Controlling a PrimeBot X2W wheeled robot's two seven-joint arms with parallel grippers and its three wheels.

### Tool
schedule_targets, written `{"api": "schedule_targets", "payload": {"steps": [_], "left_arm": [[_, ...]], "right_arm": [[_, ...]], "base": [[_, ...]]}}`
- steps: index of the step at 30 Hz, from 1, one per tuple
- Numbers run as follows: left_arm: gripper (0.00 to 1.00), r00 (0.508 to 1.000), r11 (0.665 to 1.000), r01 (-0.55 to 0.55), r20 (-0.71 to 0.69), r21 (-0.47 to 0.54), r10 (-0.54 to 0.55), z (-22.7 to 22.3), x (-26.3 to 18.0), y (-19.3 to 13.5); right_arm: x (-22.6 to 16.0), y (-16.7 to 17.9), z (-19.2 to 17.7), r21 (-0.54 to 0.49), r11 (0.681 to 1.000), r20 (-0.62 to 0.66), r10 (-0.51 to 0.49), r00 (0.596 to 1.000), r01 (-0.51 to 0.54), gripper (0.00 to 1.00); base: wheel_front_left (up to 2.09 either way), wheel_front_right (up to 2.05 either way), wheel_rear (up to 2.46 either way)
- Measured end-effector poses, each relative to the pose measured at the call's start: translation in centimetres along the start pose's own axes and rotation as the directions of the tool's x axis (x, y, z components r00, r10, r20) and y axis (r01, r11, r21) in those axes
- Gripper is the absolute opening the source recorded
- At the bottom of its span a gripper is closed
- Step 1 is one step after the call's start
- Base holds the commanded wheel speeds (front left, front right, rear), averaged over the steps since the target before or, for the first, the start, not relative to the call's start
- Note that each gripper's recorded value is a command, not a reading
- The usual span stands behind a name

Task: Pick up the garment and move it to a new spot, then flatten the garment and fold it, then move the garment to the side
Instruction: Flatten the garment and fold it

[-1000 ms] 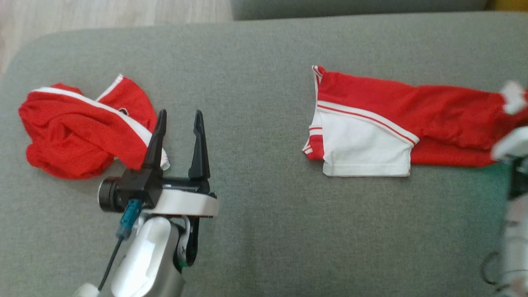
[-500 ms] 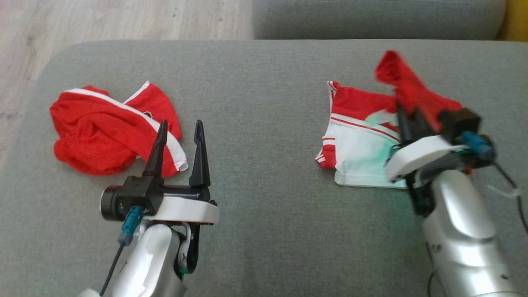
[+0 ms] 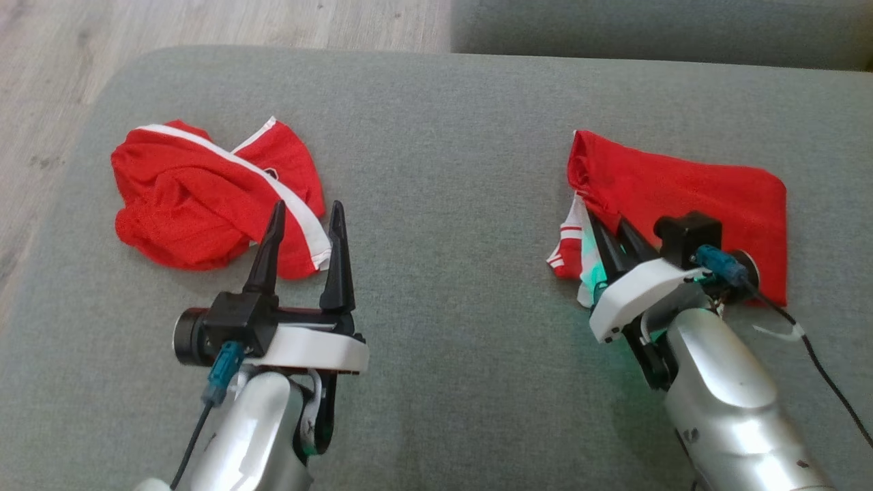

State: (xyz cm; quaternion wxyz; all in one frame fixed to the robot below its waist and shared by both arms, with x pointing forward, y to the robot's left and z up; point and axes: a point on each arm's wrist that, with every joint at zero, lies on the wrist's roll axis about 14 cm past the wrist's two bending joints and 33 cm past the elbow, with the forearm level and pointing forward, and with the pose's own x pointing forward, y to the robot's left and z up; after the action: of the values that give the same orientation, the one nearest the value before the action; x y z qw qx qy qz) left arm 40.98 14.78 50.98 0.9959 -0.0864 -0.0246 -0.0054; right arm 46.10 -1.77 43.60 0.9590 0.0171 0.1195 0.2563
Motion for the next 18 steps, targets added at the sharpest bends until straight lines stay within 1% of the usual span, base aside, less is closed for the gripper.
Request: {"api": "schedule_targets", "payload": {"steps": [7,12,13,14,18], "left_arm": [[1.00,1.000,1.000,-0.012,-0.018,-0.007,0.012,-0.6,0.0,0.4],[1.00,1.000,1.000,-0.007,-0.029,-0.008,0.007,-1.0,0.2,0.2],[1.00,1.000,1.000,-0.005,-0.029,-0.009,0.005,-1.1,0.2,0.1],[1.00,1.000,1.000,-0.002,-0.029,-0.009,0.002,-1.1,0.2,0.0],[1.00,1.000,1.000,0.007,-0.029,-0.010,-0.008,-1.1,0.3,-0.3]], "right_arm": [[0.1,0.3,-2.4,0.000,1.000,-0.067,0.015,0.998,-0.015,0.00],[0.0,1.1,-3.8,-0.024,0.999,-0.119,0.044,0.992,-0.047,0.00],[-0.1,1.5,-4.3,-0.030,0.998,-0.140,0.057,0.989,-0.062,0.89],[-0.3,1.9,-4.5,-0.035,0.997,-0.150,0.069,0.986,-0.075,1.00],[-0.5,2.9,-3.9,-0.037,0.994,-0.128,0.099,0.987,-0.104,1.00]], "base": [[0.00,0.00,0.00],[0.00,0.00,0.00],[0.00,0.00,0.00],[0.00,0.00,0.00],[0.00,0.00,0.00]]}}
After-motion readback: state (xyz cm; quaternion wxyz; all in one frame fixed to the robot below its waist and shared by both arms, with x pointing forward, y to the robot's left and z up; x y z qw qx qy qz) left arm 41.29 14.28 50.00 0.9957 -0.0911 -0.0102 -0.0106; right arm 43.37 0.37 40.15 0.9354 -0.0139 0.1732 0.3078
